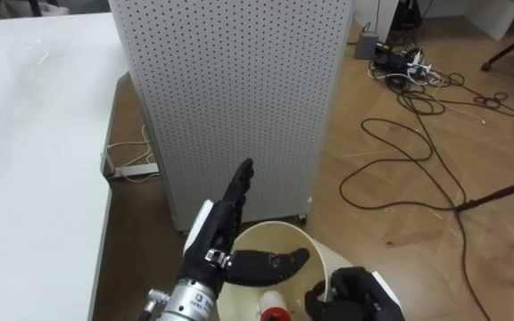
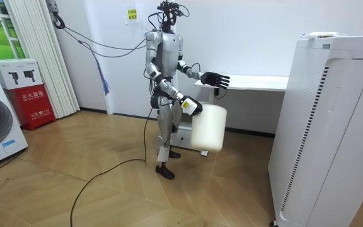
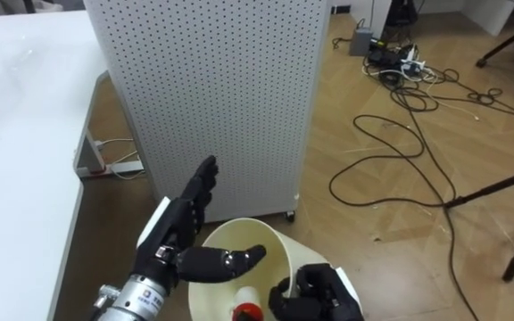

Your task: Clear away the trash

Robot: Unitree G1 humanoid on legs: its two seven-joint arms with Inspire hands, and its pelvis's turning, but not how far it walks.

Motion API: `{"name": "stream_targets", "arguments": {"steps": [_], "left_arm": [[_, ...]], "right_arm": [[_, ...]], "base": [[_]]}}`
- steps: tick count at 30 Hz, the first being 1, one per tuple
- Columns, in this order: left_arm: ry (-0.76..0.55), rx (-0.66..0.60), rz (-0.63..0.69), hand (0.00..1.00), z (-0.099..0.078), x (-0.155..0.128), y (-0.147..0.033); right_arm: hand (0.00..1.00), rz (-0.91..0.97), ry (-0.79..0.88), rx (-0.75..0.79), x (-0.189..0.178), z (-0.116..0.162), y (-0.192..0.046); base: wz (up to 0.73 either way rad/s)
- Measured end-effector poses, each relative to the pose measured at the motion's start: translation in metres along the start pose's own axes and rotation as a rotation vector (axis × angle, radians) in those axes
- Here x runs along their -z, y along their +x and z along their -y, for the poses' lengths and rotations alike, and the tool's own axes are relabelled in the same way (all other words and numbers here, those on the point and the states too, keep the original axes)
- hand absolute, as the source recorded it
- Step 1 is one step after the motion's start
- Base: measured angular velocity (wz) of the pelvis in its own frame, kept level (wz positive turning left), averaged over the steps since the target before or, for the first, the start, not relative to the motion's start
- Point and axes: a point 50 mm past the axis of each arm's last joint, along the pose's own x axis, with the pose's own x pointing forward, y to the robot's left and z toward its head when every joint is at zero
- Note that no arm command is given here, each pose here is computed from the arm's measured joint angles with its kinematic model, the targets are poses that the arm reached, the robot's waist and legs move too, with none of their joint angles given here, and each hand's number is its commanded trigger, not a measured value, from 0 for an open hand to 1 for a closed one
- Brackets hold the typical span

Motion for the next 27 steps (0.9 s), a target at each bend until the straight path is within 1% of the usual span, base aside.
{"name": "stream_targets", "arguments": {"steps": [3, 10, 17, 22, 27], "left_arm": [[0.009, -0.014, -0.009, 0.0, -0.004, 0.002, -0.002], [0.021, -0.059, -0.053, 0.0, -0.011, 0.012, -0.013], [0.027, -0.094, -0.103, 0.0, -0.015, 0.023, -0.024], [0.029, -0.116, -0.179, 0.0, -0.02, 0.036, -0.032], [0.041, -0.12, -0.216, 0.0, -0.023, 0.042, -0.035]], "right_arm": [[1.0, -0.022, 0.01, 0.031, 0.008, 0.003, -0.005], [1.0, -0.074, 0.02, 0.107, 0.025, 0.011, -0.016], [1.0, -0.103, 0.019, 0.121, 0.033, 0.014, -0.021], [1.0, -0.152, 0.012, 0.132, 0.044, 0.017, -0.024], [1.0, -0.201, 0.007, 0.141, 0.054, 0.019, -0.028]], "base": [[0.0], [0.0], [0.0], [-0.01], [-0.08]]}}
